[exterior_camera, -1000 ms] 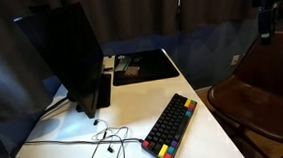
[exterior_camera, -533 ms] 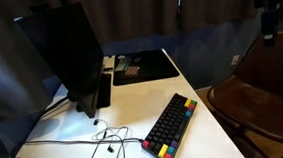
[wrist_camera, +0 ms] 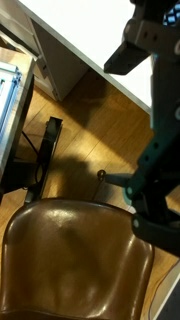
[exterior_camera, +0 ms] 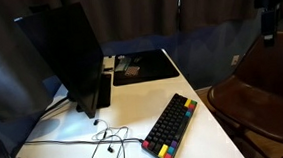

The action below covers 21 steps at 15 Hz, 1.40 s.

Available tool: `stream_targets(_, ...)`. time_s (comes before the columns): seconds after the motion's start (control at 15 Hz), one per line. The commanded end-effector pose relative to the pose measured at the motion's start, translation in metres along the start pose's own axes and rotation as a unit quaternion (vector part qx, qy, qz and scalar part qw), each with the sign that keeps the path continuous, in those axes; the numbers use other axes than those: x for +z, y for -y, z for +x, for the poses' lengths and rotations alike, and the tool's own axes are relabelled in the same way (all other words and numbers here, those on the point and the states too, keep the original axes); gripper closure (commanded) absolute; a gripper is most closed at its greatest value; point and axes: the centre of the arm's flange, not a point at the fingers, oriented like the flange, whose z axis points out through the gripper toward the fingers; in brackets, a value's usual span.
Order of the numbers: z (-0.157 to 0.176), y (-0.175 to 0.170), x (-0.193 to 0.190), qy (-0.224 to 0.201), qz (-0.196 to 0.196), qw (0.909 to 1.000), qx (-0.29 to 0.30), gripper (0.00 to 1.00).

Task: Press the red escape key on the keyboard

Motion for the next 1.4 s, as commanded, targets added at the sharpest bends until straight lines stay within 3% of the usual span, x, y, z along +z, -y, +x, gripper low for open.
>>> stream_targets(0.0, 0.022, 0.052, 0.007, 0.002, -0.020, 0.9983, -0.055, 0.00)
stream_targets(0.4, 0.051, 0.204, 0.030, -0.025, -0.043, 0.9780, -0.203, 0.00)
stream_targets(0.73, 0.081, 0.289, 0.050, -0.052, -0.020, 0.9633, -0.262, 0.00)
stream_targets(0.8, 0.050, 0.258, 0.044, -0.053, -0.027, 0.9657, -0.253, 0.00)
stream_targets(0.93, 0.063, 0.274, 0.053, -0.049, -0.016, 0.9637, -0.262, 0.00)
stream_targets(1.33, 0.071, 0.278, 0.055, -0.045, -0.011, 0.9636, -0.263, 0.00)
